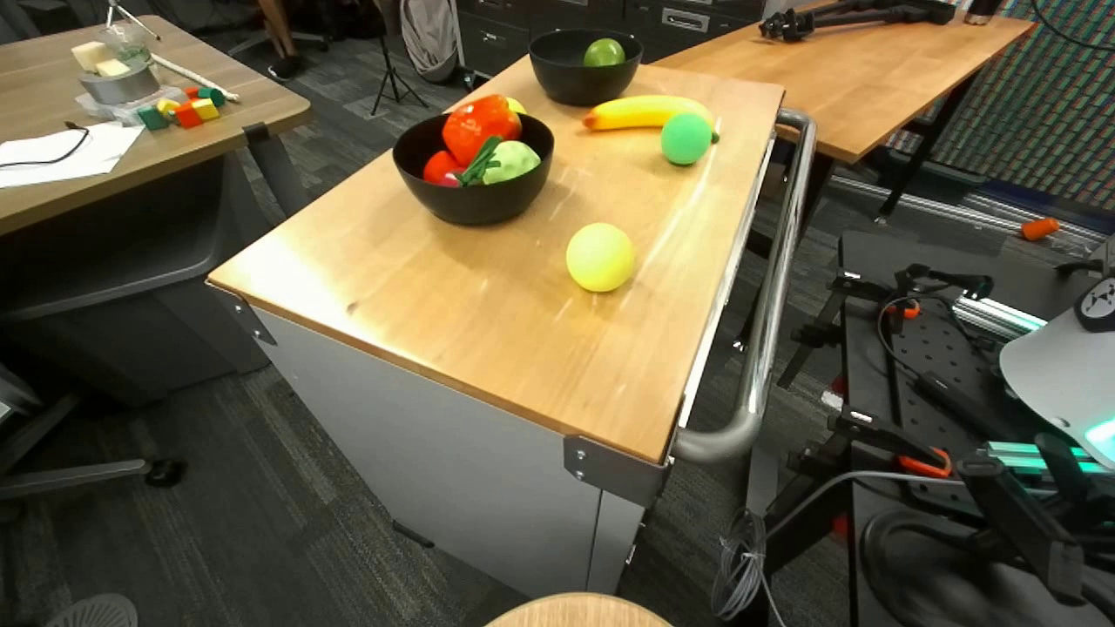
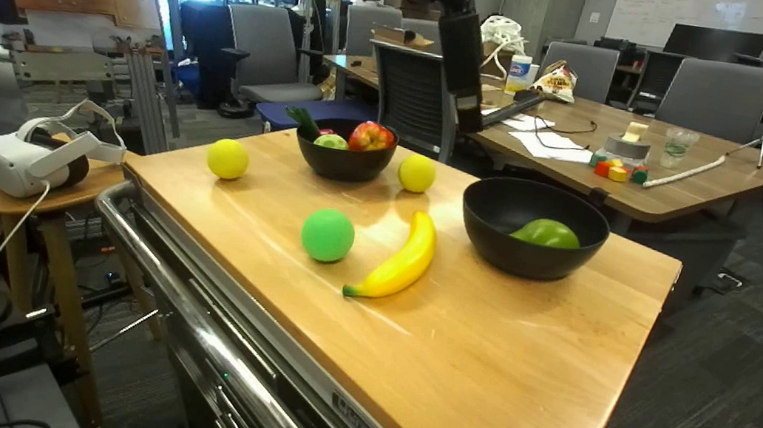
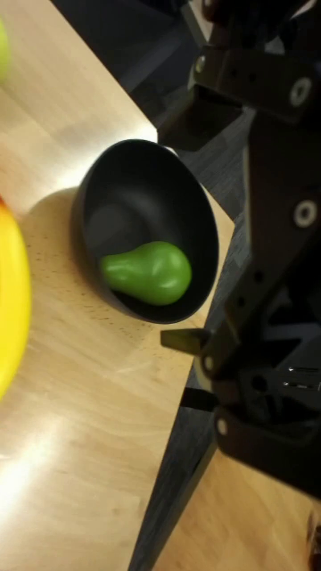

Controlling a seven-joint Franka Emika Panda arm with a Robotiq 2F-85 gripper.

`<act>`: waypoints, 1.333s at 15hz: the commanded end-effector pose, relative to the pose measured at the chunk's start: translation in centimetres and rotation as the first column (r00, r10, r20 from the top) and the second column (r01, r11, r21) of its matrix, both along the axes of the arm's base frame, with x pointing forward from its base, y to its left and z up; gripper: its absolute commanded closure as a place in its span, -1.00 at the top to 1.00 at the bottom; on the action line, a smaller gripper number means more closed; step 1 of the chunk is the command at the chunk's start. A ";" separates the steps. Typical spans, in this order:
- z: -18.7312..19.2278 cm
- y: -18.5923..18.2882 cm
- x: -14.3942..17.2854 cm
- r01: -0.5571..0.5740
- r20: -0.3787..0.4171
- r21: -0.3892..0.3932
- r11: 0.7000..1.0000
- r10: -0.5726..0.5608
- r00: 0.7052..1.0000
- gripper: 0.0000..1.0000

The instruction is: Take one fruit from the left bowl and put it on the table then remove all the fruits from the right and left bowl and put them on the table respectively

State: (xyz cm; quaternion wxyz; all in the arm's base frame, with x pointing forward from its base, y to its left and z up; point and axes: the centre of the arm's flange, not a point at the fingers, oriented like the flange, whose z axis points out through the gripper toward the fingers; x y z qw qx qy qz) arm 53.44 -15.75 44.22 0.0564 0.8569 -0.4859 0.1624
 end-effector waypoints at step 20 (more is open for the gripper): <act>-12.6 -8.2 10.9 0.171 -0.083 0.048 0.984 -0.167 0.982 1.00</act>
